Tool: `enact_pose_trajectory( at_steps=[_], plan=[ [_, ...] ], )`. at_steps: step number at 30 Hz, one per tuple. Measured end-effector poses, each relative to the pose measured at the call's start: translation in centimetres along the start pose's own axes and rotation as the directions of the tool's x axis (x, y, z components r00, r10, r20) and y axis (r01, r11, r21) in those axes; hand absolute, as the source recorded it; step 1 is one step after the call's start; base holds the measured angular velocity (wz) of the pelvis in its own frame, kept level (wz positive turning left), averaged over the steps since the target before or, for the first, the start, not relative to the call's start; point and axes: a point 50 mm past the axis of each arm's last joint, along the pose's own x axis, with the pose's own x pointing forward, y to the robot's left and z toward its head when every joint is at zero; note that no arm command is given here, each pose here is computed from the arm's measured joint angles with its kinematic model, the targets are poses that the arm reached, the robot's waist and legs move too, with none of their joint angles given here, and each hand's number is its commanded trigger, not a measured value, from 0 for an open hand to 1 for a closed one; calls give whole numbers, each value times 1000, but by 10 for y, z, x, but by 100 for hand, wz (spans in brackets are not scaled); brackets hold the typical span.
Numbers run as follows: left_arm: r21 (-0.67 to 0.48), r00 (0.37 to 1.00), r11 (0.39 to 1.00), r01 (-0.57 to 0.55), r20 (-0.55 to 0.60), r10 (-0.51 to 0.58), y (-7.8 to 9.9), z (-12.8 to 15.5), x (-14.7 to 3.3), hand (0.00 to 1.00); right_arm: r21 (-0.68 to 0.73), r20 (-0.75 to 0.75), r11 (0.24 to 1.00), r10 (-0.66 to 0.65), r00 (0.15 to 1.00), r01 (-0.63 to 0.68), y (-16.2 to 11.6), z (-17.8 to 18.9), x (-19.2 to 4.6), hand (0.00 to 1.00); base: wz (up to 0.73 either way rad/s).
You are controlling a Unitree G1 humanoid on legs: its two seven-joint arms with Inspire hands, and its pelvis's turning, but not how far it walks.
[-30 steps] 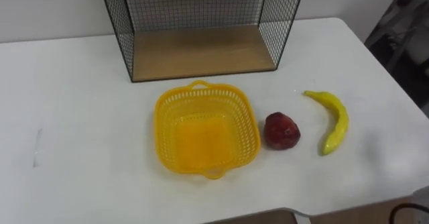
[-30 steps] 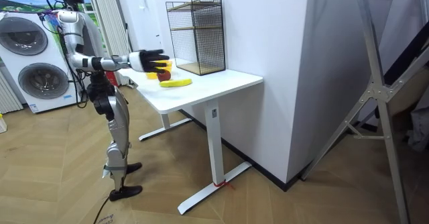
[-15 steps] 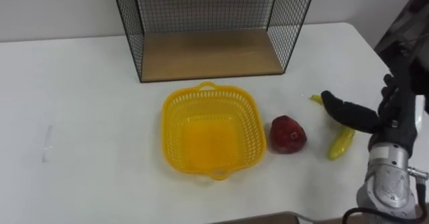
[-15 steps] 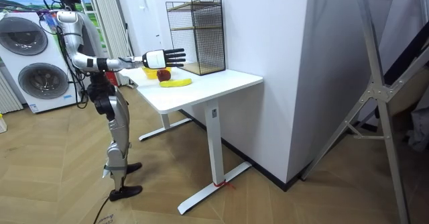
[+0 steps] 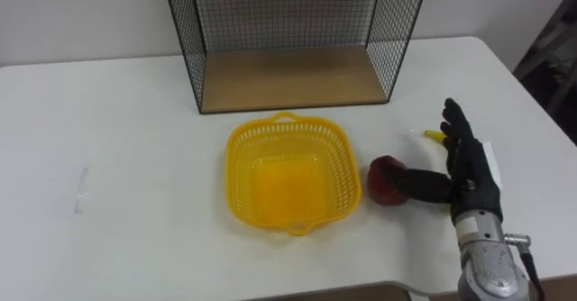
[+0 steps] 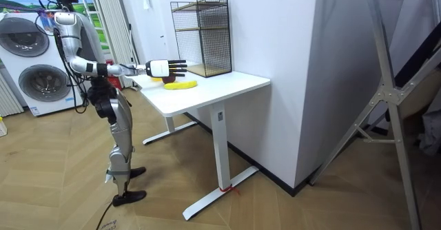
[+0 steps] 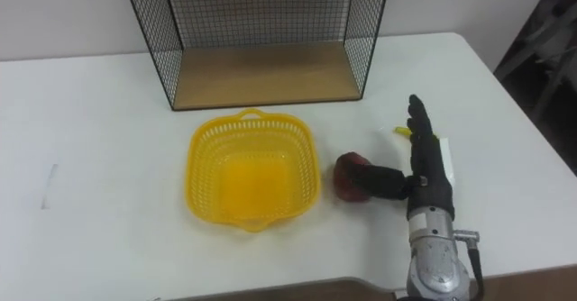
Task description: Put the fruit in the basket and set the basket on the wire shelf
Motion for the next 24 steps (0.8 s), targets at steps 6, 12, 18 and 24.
enact_pose_trajectory(
  at_steps=[6, 12, 18, 24],
  plan=[
    [6, 1000, 1000, 4, -3, -4, -1, -1, -1, 0, -5, -3, 1000, 19, 1000, -19, 1, -1, -1, 0, 0],
    [15, 1000, 1000, 7, 2, -7, -2, 0, -1, 0, -31, 0, 999, 40, 999, -40, 3, -1, -1, 0, 0],
    [15, 1000, 1000, 6, 7, -6, -1, 1, 0, 0, -31, -1, 998, 49, 999, -49, 5, -1, -1, 0, 2],
    [16, 1000, 1000, 6, 8, -6, -1, 1, 0, 0, -32, -15, 997, 67, 998, -68, 6, -5, -2, 0, 4]
  ],
)
